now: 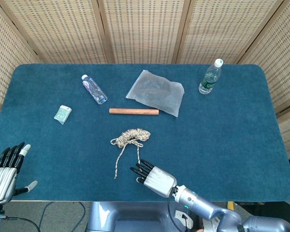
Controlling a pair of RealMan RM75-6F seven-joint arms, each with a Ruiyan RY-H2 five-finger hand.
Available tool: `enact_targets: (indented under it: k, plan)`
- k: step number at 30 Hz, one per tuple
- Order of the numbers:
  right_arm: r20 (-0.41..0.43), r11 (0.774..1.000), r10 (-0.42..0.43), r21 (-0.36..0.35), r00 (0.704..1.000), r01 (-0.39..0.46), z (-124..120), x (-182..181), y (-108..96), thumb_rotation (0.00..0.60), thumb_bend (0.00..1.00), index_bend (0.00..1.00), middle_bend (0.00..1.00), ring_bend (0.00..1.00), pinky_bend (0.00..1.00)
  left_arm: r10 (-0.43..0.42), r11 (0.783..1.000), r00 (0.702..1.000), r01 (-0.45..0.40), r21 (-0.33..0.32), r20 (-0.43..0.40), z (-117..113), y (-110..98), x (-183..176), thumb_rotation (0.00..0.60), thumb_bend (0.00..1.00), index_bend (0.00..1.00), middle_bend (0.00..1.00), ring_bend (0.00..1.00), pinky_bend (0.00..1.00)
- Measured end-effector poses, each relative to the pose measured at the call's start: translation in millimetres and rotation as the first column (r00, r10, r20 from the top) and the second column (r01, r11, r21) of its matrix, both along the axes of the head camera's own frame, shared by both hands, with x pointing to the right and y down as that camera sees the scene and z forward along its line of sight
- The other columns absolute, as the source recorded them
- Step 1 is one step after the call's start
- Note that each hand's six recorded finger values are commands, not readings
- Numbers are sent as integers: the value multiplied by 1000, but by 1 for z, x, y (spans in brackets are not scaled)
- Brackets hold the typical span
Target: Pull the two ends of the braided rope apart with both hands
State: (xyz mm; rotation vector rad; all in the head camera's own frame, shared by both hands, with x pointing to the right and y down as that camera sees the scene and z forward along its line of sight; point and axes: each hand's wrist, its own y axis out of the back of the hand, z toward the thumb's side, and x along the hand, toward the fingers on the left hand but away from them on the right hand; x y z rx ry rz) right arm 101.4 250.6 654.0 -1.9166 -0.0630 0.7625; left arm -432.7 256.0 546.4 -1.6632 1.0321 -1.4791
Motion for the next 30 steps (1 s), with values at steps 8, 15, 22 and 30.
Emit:
enact_targets:
  k: [8,15,22,30]
  plan:
    - [-47,1000,-12,-9,999,11,17,-13,3,600,1000,313,0,0,0,-9,1000,1000,9,-6,3,2,-1,-2,600,8,0,0,0,0]
    - [-82,1000,7,-20,997,-9,25,-13,0,600,1000,312,0,0,0,-10,1000,1000,10,-7,4,3,-1,-1,600,9,0,0,0,0]
    - [-127,1000,15,-17,992,-17,34,-6,-1,600,1000,337,0,0,0,-11,1000,1000,11,-6,2,2,-1,-2,600,8,0,0,0,0]
    - [-216,998,58,19,975,-55,41,13,-14,600,1000,372,0,0,0,-11,1000,1000,11,-5,2,2,0,-2,600,8,0,0,0,0]
